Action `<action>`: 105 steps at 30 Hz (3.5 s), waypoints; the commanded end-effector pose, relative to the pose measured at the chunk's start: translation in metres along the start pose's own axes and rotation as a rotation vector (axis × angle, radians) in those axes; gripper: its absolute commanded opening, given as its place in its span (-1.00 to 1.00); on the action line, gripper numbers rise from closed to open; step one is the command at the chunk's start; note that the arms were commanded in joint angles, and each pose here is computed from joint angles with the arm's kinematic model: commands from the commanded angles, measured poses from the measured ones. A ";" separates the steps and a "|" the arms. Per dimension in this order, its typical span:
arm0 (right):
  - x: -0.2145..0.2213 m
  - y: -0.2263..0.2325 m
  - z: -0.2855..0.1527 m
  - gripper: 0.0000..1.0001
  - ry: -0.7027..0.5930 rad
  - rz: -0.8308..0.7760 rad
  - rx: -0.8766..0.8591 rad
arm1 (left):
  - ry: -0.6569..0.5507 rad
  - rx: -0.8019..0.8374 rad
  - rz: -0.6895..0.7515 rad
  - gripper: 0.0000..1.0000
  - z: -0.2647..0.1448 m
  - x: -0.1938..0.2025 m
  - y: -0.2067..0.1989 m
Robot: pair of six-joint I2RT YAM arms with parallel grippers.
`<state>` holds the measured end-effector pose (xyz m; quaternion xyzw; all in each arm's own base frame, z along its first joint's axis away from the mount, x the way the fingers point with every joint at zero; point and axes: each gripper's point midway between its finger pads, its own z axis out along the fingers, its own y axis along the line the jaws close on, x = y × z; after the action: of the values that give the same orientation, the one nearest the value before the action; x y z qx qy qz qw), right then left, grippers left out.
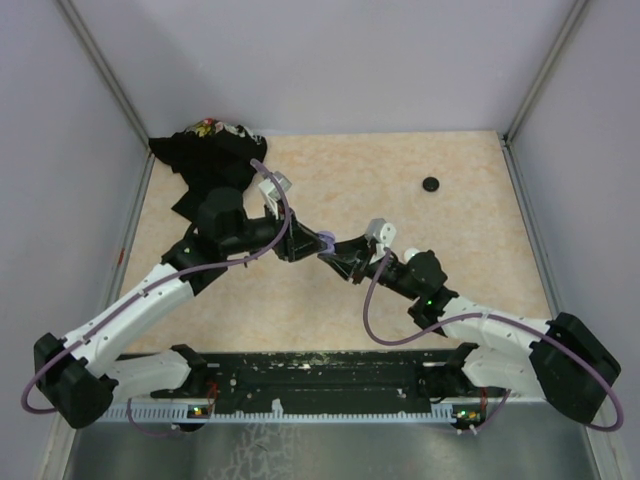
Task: Insert the wireless bluetooth earbuds into the charging case
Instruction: Place the earbud in the charging case.
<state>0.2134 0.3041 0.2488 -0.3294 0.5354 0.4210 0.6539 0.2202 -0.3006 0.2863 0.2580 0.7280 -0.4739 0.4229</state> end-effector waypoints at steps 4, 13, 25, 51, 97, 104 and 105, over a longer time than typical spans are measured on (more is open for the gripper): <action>-0.032 0.008 0.010 -1.00 -0.092 -0.036 -0.047 | -0.022 0.030 0.032 -0.01 0.001 -0.017 -0.009; -0.026 -0.003 0.013 -1.00 -0.069 -0.021 0.011 | -0.020 -0.046 0.010 0.07 -0.005 -0.018 0.000; -0.020 -0.003 0.016 -1.00 -0.051 -0.014 0.004 | 0.000 0.040 -0.016 -0.08 0.003 -0.012 -0.010; -0.017 0.000 0.019 -1.00 -0.044 0.005 -0.013 | 0.022 0.068 0.016 -0.07 0.000 -0.008 -0.015; -0.010 -0.010 0.014 -1.00 -0.040 -0.001 0.045 | 0.037 -0.035 -0.006 -0.05 -0.012 -0.004 -0.006; 0.006 -0.028 -0.001 -1.00 0.011 -0.057 0.150 | 0.032 -0.423 -0.040 0.00 -0.034 0.007 0.060; 0.009 -0.031 -0.004 -1.00 0.021 -0.066 0.165 | 0.034 -0.480 -0.044 0.00 -0.039 0.009 0.069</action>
<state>0.2349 0.3027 0.2251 -0.3116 0.5782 0.3823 0.6499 0.2292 -0.2733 0.2708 0.2072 0.7877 -0.4000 0.4202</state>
